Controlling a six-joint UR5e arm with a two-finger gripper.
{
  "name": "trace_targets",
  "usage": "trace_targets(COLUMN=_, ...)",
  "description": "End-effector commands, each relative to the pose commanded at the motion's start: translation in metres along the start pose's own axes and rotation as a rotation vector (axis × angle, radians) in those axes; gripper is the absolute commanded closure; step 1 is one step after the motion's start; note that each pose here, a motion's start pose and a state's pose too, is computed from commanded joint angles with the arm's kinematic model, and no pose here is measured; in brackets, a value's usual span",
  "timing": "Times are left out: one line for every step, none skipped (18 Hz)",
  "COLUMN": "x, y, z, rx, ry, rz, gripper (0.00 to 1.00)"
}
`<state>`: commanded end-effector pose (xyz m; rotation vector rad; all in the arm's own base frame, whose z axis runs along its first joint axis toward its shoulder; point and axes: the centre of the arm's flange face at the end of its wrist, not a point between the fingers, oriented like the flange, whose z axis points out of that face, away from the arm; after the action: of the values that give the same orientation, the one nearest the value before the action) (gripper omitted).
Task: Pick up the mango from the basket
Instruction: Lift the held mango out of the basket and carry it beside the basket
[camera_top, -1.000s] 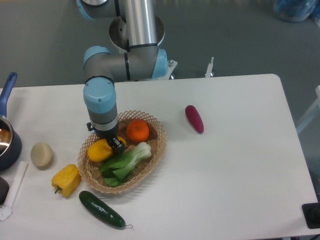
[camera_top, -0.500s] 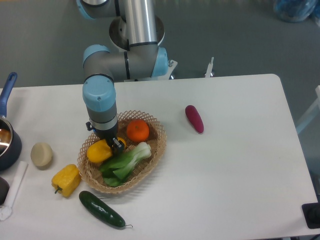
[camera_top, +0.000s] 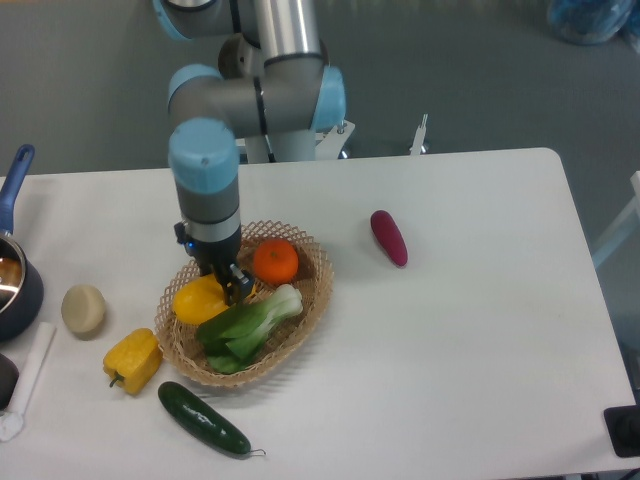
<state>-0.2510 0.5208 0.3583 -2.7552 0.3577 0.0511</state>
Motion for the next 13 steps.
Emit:
trace_targets(x=-0.014, y=0.002, z=-0.012, rx=0.017, ry=-0.024, rz=-0.026, gripper=0.67)
trace_targets(x=-0.03, y=0.007, z=-0.024, rx=0.027, ry=-0.049, rz=-0.05, gripper=0.67)
trace_targets(x=-0.045, y=0.015, z=-0.036, rx=0.035, ry=-0.076, rz=-0.073, gripper=0.67)
trace_targets(x=-0.059, y=0.022, z=-0.045, rx=0.04, ry=-0.098, rz=-0.089, gripper=0.67)
trace_targets(x=-0.074, y=0.03, z=-0.055, rx=0.044, ry=-0.121, rz=-0.104, gripper=0.67)
trace_targets(x=-0.089, y=0.039, z=-0.066, rx=0.048, ry=-0.147, rz=-0.118, gripper=0.67)
trace_targets(x=-0.104, y=0.048, z=-0.077, rx=0.051, ry=-0.172, rz=-0.119, gripper=0.67)
trace_targets(x=-0.117, y=0.055, z=-0.087, rx=0.053, ry=-0.195, rz=-0.108, gripper=0.67)
trace_targets(x=-0.13, y=0.064, z=-0.094, rx=0.051, ry=-0.211, rz=-0.105, gripper=0.67)
trace_targets(x=-0.141, y=0.077, z=-0.096, rx=0.043, ry=-0.217, rz=-0.107, gripper=0.67)
trace_targets(x=-0.149, y=0.091, z=-0.098, rx=0.033, ry=-0.223, rz=-0.099, gripper=0.67)
trace_targets(x=-0.155, y=0.1, z=-0.101, rx=0.027, ry=-0.226, rz=-0.086, gripper=0.67)
trace_targets(x=-0.16, y=0.107, z=-0.103, rx=0.032, ry=-0.226, rz=-0.078, gripper=0.67)
